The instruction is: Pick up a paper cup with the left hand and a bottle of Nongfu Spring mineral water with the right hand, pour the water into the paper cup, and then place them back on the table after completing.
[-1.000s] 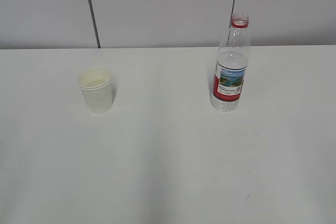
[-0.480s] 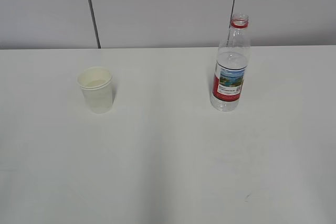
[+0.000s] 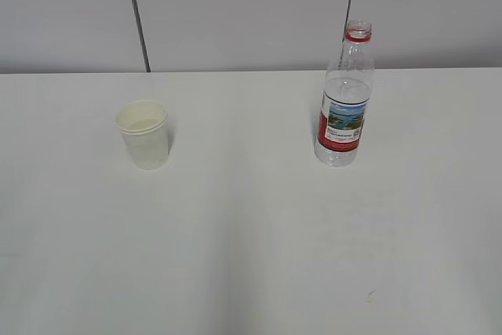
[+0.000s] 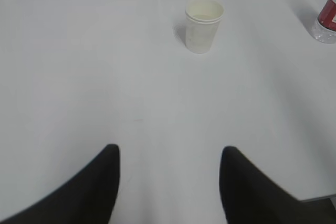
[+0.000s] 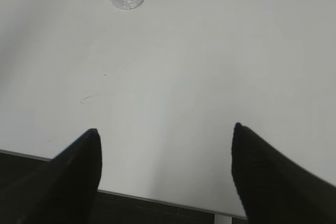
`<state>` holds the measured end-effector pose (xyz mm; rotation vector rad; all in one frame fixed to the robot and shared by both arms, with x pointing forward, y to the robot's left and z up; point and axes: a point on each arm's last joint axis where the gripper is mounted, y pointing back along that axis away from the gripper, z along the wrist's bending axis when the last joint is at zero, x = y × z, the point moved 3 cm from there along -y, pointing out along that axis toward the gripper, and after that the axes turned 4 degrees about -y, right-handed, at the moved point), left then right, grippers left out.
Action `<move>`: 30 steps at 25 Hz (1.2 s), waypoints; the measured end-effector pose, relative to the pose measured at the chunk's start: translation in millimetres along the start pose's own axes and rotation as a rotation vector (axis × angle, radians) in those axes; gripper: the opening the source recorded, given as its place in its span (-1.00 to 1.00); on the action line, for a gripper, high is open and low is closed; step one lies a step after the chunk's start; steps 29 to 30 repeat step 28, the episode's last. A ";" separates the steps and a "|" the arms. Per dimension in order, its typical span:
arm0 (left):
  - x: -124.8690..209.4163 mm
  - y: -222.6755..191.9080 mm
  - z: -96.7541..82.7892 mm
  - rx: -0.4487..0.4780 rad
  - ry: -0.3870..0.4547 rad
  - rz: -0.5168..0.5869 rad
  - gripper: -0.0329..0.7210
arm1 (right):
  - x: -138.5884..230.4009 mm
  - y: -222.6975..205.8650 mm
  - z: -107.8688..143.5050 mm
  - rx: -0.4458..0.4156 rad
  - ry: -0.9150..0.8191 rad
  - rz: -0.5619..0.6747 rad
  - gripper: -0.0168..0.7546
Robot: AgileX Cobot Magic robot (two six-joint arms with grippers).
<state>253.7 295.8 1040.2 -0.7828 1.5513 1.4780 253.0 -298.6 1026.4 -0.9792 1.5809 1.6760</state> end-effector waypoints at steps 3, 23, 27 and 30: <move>0.0 0.0 0.1 -0.001 0.000 0.000 0.11 | 0.0 0.0 0.0 0.000 0.000 0.000 0.52; 0.0 0.0 0.1 -0.001 0.000 0.000 -0.17 | 0.0 0.0 -0.2 0.002 0.001 0.000 0.52; 0.0 0.0 0.1 -0.001 0.000 0.000 -0.21 | 0.0 0.0 -0.2 0.002 0.001 0.000 0.52; 0.0 0.0 0.1 -0.001 0.000 0.000 -0.21 | 0.0 0.0 -0.2 0.002 0.001 0.000 0.52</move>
